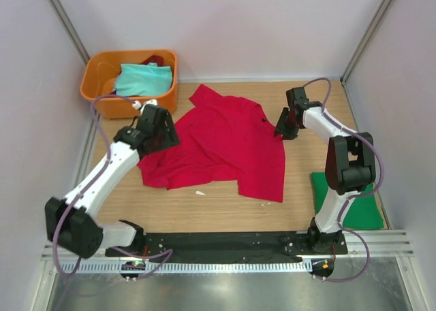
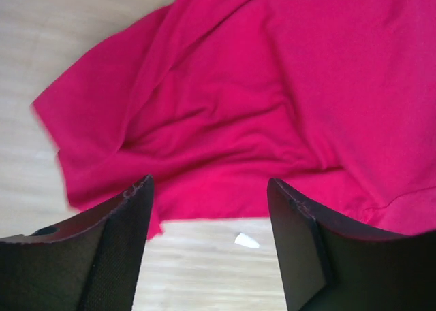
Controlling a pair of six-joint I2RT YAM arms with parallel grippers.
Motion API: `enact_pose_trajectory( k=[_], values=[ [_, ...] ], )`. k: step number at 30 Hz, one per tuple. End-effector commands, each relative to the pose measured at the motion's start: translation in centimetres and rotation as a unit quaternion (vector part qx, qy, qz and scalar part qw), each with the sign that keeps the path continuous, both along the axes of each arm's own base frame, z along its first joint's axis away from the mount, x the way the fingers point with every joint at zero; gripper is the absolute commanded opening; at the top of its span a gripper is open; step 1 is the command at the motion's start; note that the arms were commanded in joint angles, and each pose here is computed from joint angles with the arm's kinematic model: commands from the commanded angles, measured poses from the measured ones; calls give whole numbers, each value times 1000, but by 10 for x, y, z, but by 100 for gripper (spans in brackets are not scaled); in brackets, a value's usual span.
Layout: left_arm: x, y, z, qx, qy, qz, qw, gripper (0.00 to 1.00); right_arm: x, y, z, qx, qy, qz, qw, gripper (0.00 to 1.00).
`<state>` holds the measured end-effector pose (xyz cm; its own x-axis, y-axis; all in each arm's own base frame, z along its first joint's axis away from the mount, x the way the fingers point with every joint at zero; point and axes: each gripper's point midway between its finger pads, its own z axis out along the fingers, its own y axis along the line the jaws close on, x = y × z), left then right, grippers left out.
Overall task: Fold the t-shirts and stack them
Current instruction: Flatten the tshirt out
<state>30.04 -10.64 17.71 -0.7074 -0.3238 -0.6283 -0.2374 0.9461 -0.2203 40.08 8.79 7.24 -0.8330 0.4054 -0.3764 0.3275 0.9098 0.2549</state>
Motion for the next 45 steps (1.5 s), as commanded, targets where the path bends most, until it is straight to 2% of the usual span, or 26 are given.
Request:
enact_pose_trajectory(
  k=[1,2,5,6,9,12,16,20,23,29,31,32,35,38,39,41,45],
  values=[
    [36,-24,8,6,-24,-83,996,67,13,-15,-5,-24,3,-14,1000,39],
    [42,-30,-3,5,-10,-89,996,65,17,-4,-5,5,-4,0,1000,38],
    [53,-48,-19,-20,6,-107,994,60,25,5,-13,27,-7,4,1000,26],
    [56,-50,-25,-22,12,-107,994,58,26,9,-15,37,-7,6,999,15],
    [64,-51,-46,-10,42,-104,994,49,26,11,-28,42,4,7,999,1],
    [74,-41,-67,9,78,-86,993,43,26,10,-45,45,18,-3,999,1],
    [81,-27,-93,26,136,-75,988,37,19,-21,-65,10,42,-67,997,1],
    [81,-27,-96,28,136,-78,987,37,-13,-80,-80,-61,83,-133,986,1],
    [77,-25,-93,29,133,-79,988,41,-32,-115,-70,-104,91,-153,979,1],
    [66,-11,-82,58,126,-81,987,53,-56,-136,-31,-159,67,-142,975,4],
    [63,-9,-79,62,127,-83,986,54,-53,-133,-19,-154,58,-121,979,8],
    [60,-8,-80,63,130,-84,986,54,-41,-128,-4,-141,30,-114,983,12],
    [53,-12,-84,54,137,-103,984,55,-8,-101,33,-105,-32,-66,992,29],
    [51,-12,-91,62,148,-116,980,55,31,-65,65,-72,-96,-20,993,35],
    [50,-11,-96,65,156,-119,978,55,41,-50,61,-60,-100,-2,993,37],
    [49,-13,-99,67,165,-127,976,55,68,-23,75,-12,-132,19,991,39],
    [47,-13,-107,66,179,-131,973,52,99,17,64,47,-129,31,990,38]
  ],
)
